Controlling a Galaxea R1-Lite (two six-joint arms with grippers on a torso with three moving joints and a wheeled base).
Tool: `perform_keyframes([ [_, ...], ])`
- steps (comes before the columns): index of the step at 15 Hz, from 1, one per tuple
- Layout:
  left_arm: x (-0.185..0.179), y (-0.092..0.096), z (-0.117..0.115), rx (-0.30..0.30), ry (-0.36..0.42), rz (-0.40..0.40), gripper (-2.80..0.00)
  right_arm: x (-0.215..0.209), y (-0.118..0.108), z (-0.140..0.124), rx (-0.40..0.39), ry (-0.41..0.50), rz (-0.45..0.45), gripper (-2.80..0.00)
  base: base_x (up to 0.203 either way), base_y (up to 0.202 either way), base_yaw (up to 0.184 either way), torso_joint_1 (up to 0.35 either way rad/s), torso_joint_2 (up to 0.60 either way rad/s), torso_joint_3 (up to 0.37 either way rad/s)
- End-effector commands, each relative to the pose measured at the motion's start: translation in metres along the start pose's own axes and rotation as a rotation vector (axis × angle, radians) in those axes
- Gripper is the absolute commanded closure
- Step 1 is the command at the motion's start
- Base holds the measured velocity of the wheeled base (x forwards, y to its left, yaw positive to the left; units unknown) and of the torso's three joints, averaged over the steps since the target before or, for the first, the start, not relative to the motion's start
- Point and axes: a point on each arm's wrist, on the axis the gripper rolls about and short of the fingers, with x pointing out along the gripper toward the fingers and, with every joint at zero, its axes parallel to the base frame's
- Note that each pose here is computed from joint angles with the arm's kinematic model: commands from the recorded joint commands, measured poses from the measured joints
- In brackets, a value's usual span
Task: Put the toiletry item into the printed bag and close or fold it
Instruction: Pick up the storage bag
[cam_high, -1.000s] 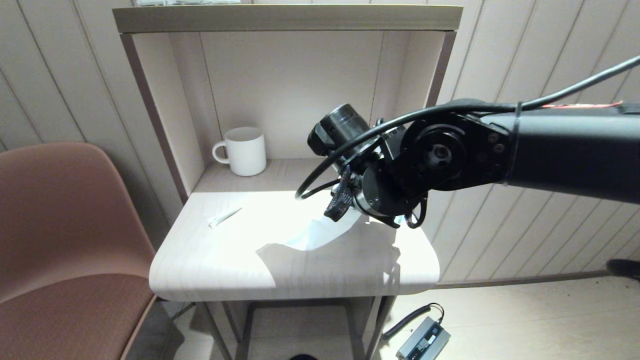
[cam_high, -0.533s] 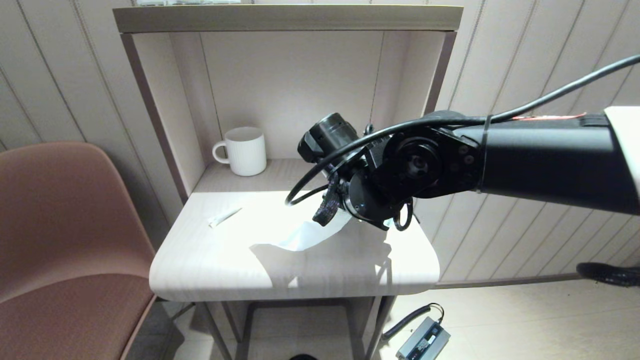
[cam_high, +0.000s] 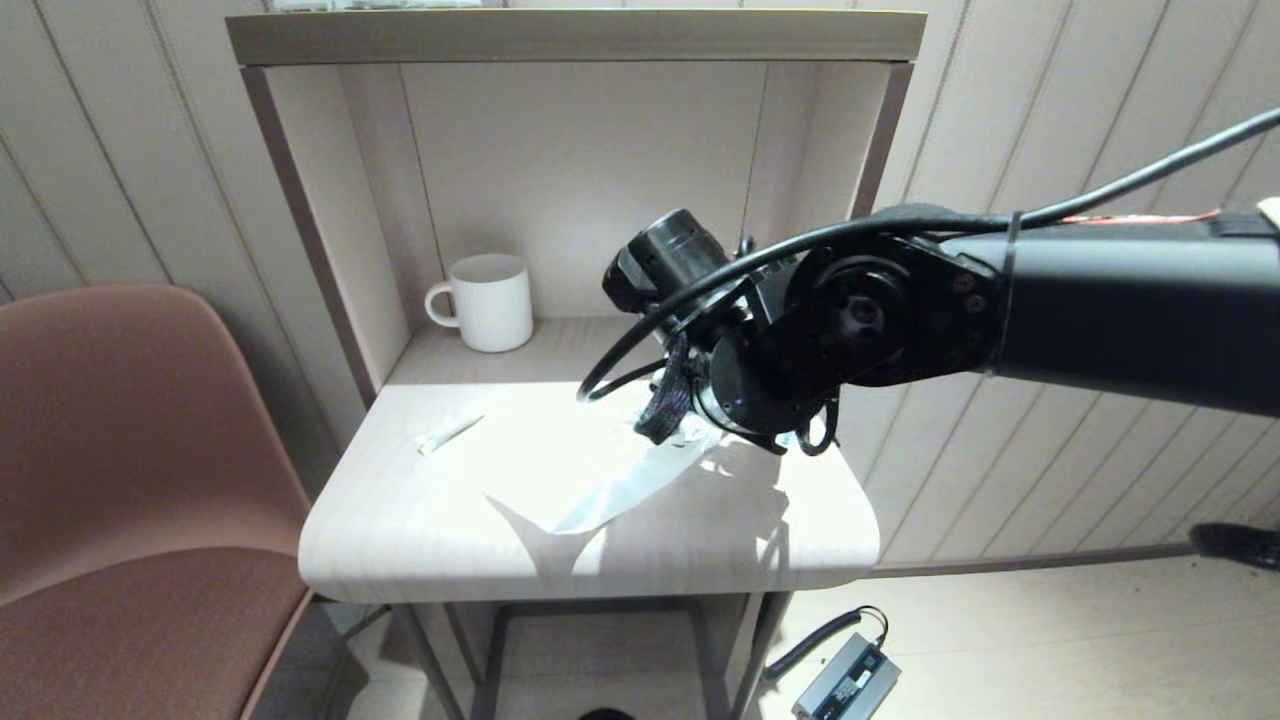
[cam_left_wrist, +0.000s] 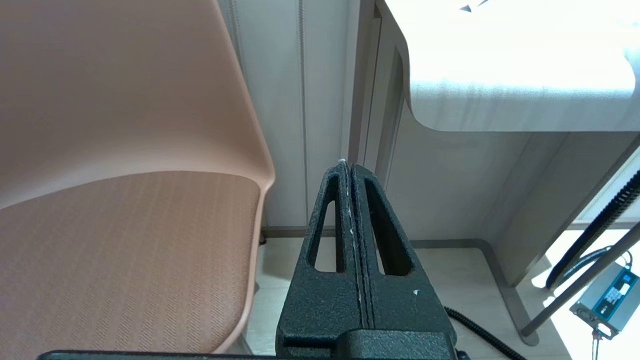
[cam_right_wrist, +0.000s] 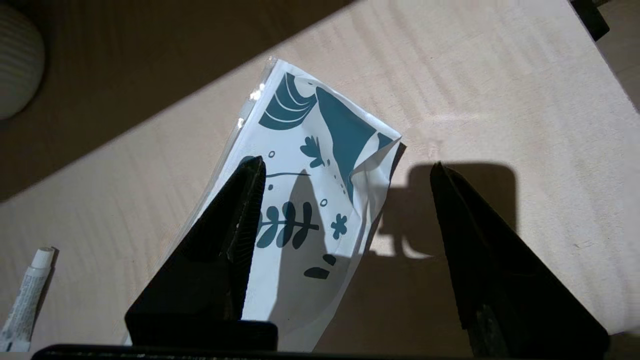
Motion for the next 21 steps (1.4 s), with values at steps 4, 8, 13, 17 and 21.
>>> perform_keyframes([
  [4, 0.0, 0.0, 0.0, 0.0, 0.0, 0.0, 0.0, -0.036, -0.027, 0.056, -0.141, 0.043, 0.119, -2.8, 0.0, 0.0, 0.0, 0.0, 0.0, 0.0],
  [8, 0.0, 0.0, 0.0, 0.0, 0.0, 0.0, 0.0, -0.002, -0.092, 0.115, -0.428, 0.222, 0.232, -2.8, 0.0, 0.0, 0.0, 0.0, 0.0, 0.0],
  [13, 0.0, 0.0, 0.0, 0.0, 0.0, 0.0, 0.0, 0.033, -0.145, 0.143, -0.453, 0.435, 0.545, -2.8, 0.0, 0.0, 0.0, 0.0, 0.0, 0.0],
  [17, 0.0, 0.0, 0.0, 0.001, 0.0, -0.002, 0.0, 0.023, -0.141, 0.148, -0.424, 0.451, 0.599, -2.8, 0.0, 0.0, 0.0, 0.0, 0.0, 0.0],
  [21, 0.0, 0.0, 0.0, 0.001, 0.0, -0.002, 0.0, 0.032, -0.137, 0.147, -0.392, 0.568, 0.619, -2.8, 0.0, 0.0, 0.0, 0.0, 0.0, 0.0],
])
